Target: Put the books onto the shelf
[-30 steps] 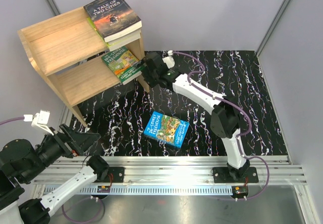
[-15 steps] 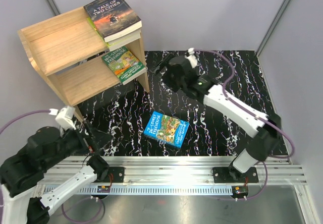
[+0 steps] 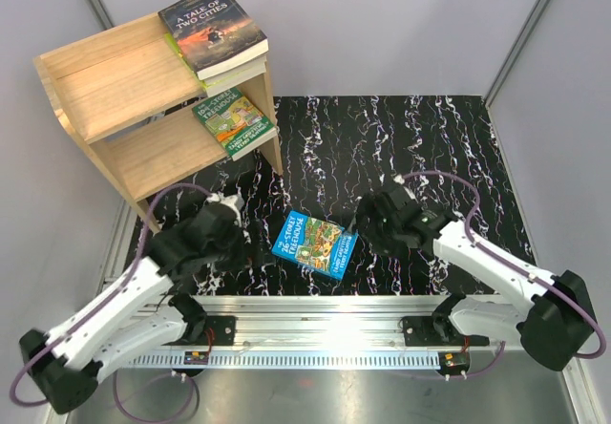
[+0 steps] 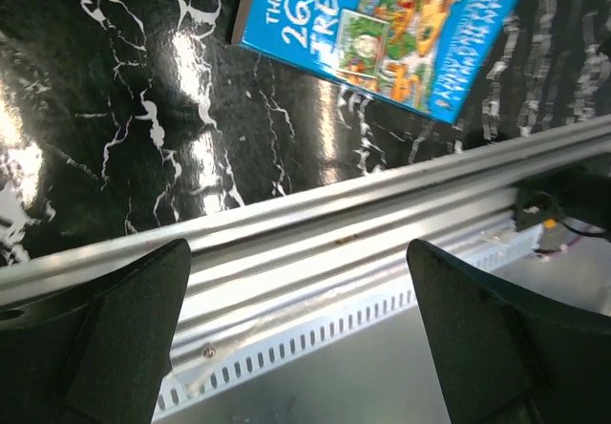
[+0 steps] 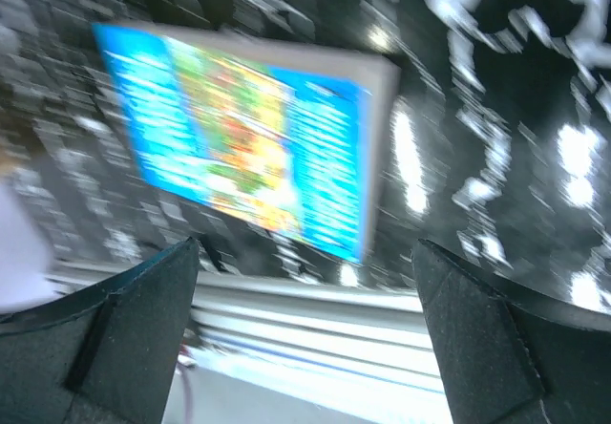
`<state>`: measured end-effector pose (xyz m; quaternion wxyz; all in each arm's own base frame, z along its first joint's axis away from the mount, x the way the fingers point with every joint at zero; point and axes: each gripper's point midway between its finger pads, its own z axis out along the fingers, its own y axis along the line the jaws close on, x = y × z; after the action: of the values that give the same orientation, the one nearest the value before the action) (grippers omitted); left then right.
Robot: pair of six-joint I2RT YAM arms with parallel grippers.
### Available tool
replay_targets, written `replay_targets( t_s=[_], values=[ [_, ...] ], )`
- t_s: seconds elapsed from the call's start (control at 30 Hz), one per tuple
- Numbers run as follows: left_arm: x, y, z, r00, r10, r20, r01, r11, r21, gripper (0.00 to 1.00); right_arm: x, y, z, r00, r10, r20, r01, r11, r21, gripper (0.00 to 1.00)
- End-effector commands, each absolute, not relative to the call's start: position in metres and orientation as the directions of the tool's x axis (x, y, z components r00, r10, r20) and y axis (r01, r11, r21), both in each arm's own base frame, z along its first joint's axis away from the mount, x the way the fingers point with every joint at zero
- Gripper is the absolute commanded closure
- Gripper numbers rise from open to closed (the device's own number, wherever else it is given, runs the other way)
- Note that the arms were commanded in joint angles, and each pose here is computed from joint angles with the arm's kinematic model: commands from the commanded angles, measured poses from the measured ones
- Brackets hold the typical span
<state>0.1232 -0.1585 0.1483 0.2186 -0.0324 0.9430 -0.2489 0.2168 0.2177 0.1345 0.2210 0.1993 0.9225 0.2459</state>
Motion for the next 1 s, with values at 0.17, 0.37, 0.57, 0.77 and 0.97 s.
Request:
replay_targets(
  t_s=[0.17, 0.37, 0.57, 0.77, 0.97],
  values=[
    [0.194, -0.216, 0.11, -0.883, -0.088, -0.461, 0.155, 0.873, -0.462, 0.01, 0.181, 0.209, 0.081, -0.92, 0.356, -0.166, 0.245, 0.85, 0.467, 0.0],
    [0.232, -0.231, 0.07, -0.924, -0.023, -0.381, 0.139, 0.909, -0.392, 0.01, 0.187, 0.23, 0.054, -0.956, 0.277, -0.1, 0.196, 0.853, 0.484, 0.0],
    [0.255, -0.217, 0.05, -0.93, -0.082, -0.36, 0.078, 0.909, -0.408, 0.01, 0.201, 0.246, 0.035, -0.972, 0.219, -0.088, 0.151, 0.864, 0.481, 0.0],
    [0.258, -0.222, 0.026, -0.951, -0.056, -0.305, 0.083, 0.902, -0.425, 0.01, 0.206, 0.254, 0.014, -0.978, 0.198, -0.064, 0.144, 0.866, 0.478, 0.0],
    [0.245, -0.261, 0.027, -0.965, -0.038, -0.259, 0.105, 0.851, -0.515, 0.01, 0.207, 0.268, -0.005, -0.985, 0.172, -0.017, 0.139, 0.848, 0.511, 0.02]
  ],
)
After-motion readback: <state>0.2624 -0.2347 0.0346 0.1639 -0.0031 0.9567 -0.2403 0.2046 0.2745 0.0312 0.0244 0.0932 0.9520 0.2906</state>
